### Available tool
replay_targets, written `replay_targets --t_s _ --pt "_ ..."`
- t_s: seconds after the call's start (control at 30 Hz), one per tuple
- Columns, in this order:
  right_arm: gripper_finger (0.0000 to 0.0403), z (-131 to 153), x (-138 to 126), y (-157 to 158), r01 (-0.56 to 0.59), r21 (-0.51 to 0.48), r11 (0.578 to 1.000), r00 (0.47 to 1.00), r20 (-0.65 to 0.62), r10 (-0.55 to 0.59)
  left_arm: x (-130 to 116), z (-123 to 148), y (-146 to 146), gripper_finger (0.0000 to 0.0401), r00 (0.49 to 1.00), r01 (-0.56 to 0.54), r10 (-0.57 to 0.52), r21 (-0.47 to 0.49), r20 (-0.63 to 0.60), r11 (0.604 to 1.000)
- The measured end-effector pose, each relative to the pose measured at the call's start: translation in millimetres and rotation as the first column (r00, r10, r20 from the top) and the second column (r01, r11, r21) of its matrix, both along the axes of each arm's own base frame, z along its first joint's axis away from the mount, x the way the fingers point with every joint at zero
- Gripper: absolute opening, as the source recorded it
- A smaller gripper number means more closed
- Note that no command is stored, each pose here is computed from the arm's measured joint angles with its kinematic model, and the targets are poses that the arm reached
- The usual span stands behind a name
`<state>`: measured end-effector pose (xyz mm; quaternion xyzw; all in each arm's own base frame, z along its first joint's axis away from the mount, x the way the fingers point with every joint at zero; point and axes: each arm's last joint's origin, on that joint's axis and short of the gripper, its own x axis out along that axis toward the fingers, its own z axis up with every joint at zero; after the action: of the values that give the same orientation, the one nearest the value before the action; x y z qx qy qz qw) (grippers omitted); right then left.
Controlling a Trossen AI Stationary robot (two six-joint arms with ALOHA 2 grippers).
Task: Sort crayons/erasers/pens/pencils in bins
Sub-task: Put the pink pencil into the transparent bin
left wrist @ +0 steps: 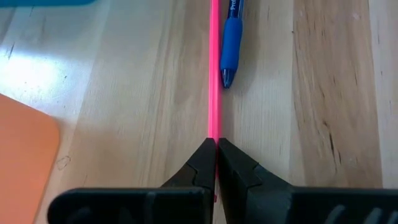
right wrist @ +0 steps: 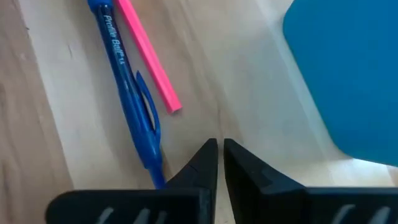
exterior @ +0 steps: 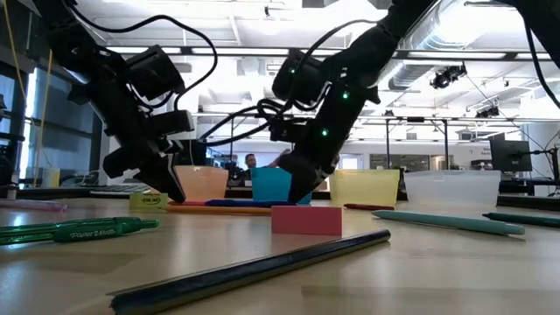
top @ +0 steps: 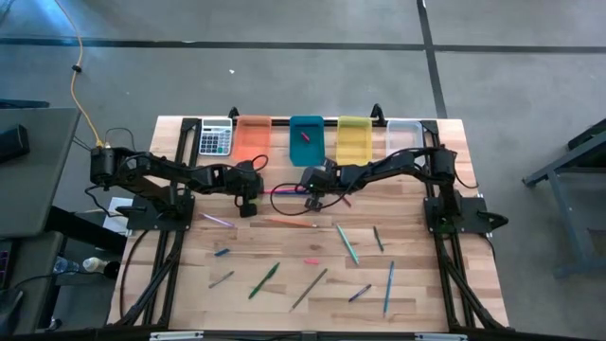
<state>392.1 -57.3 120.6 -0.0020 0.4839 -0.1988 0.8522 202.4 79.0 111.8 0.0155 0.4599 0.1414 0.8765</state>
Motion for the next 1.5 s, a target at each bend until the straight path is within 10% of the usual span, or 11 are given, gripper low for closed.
replay_targets --t_s 0.83,1.23,1.5 --pt "0.0002 4.3 7.4 31.7 -0.135 0.081 0.988 0.991 0.014 0.134 0.1 0.1 0.0 0.0000 1.000 0.007 -0.007 0.008 -0.002 1.000" --pt "0.0122 26.5 20.8 7.7 -0.165 0.036 0.986 0.986 0.038 0.164 0.3 0.4 0.2 0.0000 0.996 0.084 -0.082 0.063 -0.029 0.994" --pt "0.0134 13.3 20.1 -10.4 -0.196 0.151 0.969 0.980 0.046 0.191 3.4 3.0 1.5 0.0000 0.995 0.098 -0.099 0.099 0.000 0.990"
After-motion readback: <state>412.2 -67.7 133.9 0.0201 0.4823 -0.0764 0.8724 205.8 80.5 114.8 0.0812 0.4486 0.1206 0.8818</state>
